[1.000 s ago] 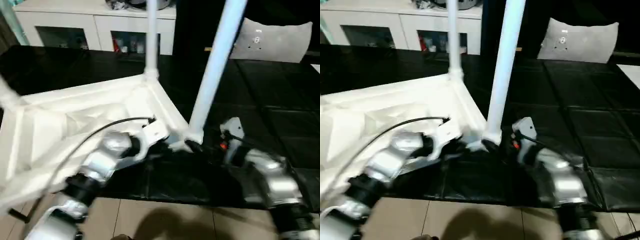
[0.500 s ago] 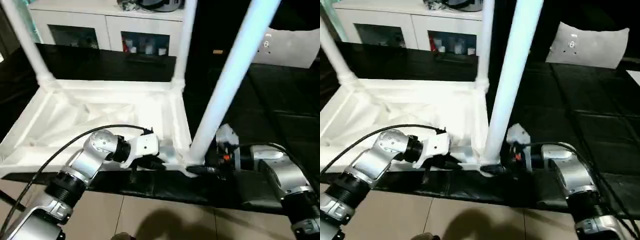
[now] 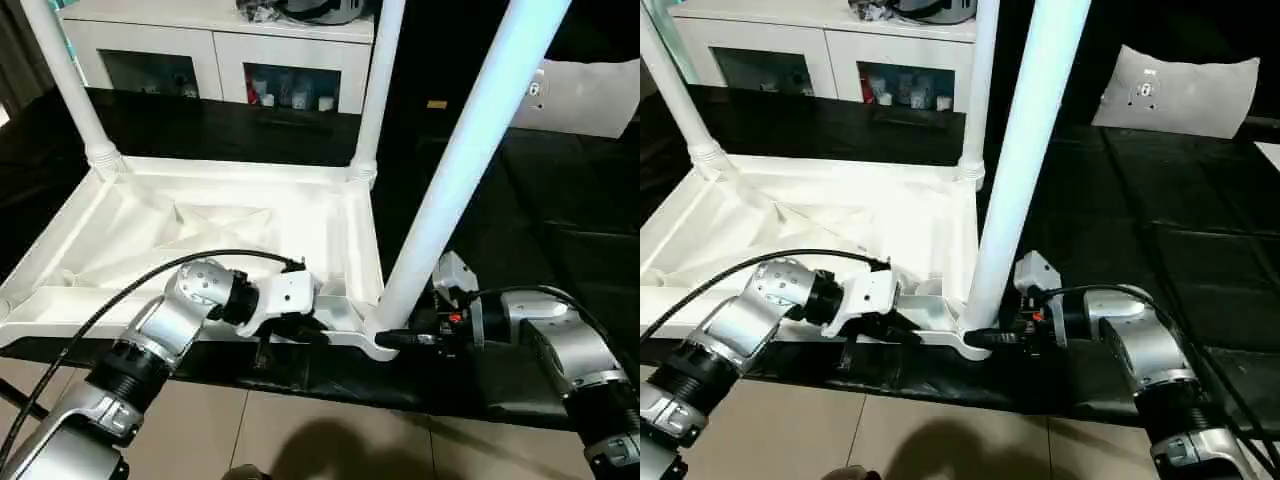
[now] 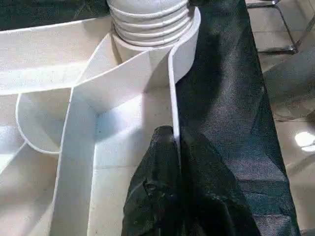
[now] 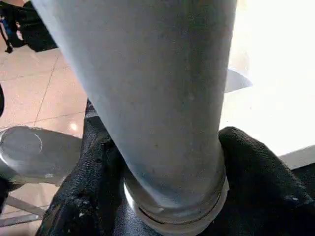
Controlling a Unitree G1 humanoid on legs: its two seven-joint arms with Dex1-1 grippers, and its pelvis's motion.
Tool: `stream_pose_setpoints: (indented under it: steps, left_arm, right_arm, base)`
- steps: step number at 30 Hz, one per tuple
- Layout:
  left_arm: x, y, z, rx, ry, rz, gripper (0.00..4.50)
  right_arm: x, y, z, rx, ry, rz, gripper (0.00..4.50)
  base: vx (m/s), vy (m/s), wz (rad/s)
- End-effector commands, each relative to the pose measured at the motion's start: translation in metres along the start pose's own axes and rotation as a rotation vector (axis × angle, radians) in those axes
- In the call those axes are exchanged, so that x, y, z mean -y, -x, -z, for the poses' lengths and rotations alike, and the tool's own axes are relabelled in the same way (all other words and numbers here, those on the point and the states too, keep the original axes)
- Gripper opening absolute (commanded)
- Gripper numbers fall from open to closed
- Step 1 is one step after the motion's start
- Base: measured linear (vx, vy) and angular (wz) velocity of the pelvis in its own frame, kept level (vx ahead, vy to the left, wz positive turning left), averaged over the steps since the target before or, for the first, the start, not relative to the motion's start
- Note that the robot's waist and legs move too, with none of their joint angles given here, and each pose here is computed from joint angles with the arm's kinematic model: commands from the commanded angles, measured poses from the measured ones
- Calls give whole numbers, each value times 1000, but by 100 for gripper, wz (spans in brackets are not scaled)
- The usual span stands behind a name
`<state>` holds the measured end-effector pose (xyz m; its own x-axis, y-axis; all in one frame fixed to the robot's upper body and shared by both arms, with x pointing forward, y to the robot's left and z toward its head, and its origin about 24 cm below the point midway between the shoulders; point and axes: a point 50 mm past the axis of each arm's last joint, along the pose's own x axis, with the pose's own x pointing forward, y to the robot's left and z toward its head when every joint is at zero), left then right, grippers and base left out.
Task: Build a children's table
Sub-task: Rotate leg to tighten
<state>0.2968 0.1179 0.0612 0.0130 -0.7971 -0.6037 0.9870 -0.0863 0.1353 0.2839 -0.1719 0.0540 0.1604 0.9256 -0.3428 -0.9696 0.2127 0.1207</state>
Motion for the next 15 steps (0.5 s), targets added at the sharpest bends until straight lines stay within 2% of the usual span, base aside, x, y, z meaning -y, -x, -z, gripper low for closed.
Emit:
stream_pose_setpoints:
  steps: [1,6,8,13,15]
  left_arm:
    - [2,-4,0,-44,-34,44,0]
    - [2,-4,0,-31,-13,33,0]
    - [0,-8,-5,24,57,-27,0]
    - [-3,-15,-13,86,132,-93,0]
    - [-6,-24,-21,126,189,-153,0]
  right_arm:
    - [-5,-4,1,-9,4,-49,271]
    - [-9,-8,4,11,-9,-47,266]
    - [-14,-18,6,77,-54,7,265]
    - [-17,-30,8,139,-103,89,264]
    - [-16,-42,8,209,-167,185,264]
  base:
    - [0,0,0]
    - [0,0,0]
    - [0,0,0]
    - [0,0,0]
    - [0,0,0]
